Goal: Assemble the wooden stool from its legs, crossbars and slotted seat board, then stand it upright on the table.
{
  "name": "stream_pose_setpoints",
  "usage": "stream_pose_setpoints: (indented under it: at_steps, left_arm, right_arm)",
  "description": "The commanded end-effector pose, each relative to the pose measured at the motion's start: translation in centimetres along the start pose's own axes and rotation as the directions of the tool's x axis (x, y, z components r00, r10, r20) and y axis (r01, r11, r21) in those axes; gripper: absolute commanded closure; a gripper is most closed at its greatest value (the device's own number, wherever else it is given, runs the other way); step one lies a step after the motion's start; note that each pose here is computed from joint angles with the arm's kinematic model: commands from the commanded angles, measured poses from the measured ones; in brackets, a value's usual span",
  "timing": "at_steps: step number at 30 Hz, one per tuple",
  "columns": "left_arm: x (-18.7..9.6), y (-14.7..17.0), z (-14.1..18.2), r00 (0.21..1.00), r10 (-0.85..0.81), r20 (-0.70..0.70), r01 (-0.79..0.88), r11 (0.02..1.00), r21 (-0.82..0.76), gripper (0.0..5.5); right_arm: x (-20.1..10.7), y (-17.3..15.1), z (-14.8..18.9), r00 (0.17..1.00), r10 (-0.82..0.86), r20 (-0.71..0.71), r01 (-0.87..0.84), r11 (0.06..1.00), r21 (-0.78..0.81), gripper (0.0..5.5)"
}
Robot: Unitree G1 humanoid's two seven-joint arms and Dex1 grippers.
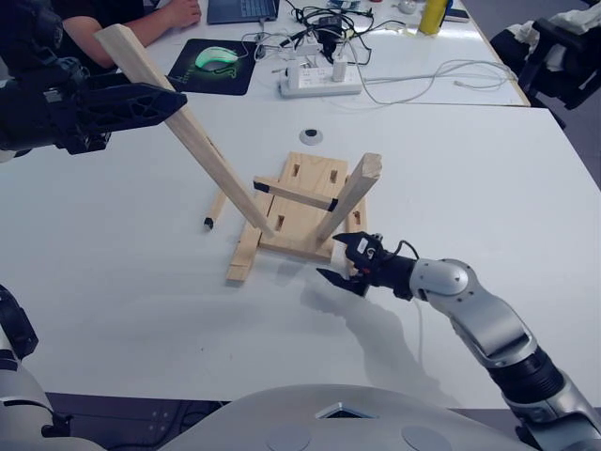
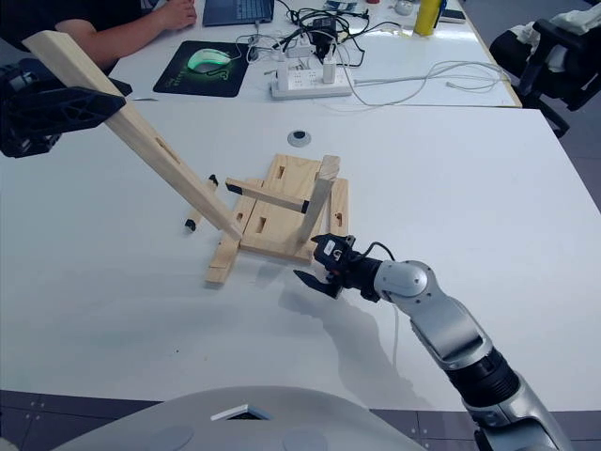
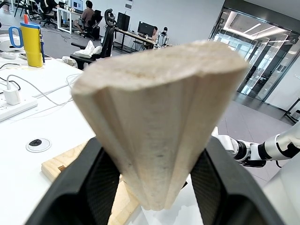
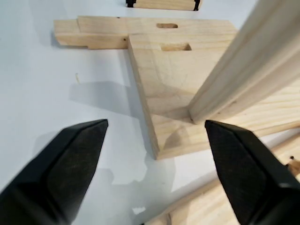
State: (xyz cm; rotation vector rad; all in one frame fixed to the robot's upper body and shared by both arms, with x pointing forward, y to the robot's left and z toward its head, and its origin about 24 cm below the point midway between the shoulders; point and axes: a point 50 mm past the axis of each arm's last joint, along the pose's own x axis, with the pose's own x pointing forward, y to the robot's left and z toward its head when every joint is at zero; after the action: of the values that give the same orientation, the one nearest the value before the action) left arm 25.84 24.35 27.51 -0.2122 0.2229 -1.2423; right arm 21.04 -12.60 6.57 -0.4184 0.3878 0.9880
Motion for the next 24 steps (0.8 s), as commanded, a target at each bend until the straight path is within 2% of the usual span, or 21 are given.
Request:
stream_pose_setpoints:
  at_steps: [1, 6, 9, 12, 17, 24]
  left_arm:
    - [0.1, 0.1, 0.0, 1.0, 0.002, -0.002, -0.002, 1.0, 0.007, 3.42]
    - [0.3, 0.2, -0.3, 1.0, 0.017, -0.016, -0.016, 1.0, 0.023, 3.42]
    - [0.7, 1.0, -1.7, 0.986, 0.12, -0.111, -0.109, 0.988, 0.107, 3.42]
    - [1.0, 1.3, -3.1, 0.975, 0.155, -0.162, -0.127, 0.978, 0.167, 3.42]
    - [1.2, 1.5, -4.4, 0.976, 0.153, -0.154, -0.128, 0.978, 0.164, 3.42]
    - [1.1, 1.7, -4.6, 0.98, 0.17, -0.107, -0.151, 0.975, 0.164, 3.42]
  right_arm:
    - [1.0, -0.7, -0.7, 0.994, -0.101, -0.046, 0.099, 0.994, -0.041, 1.66]
    - [1.7, 0.0, -1.7, 0.991, -0.102, -0.085, 0.094, 0.992, -0.089, 1.66]
    - [1.5, -0.4, -1.7, 0.991, -0.105, -0.085, 0.096, 0.99, -0.098, 1.66]
    - [1.1, -1.2, -1.8, 0.988, -0.124, -0.096, 0.113, 0.987, -0.114, 1.66]
    - [0.4, -2.7, -2.4, 0.978, -0.168, -0.126, 0.151, 0.979, -0.137, 1.66]
    - [-0.4, -4.8, -2.6, 0.962, -0.233, -0.144, 0.21, 0.964, -0.163, 1.66]
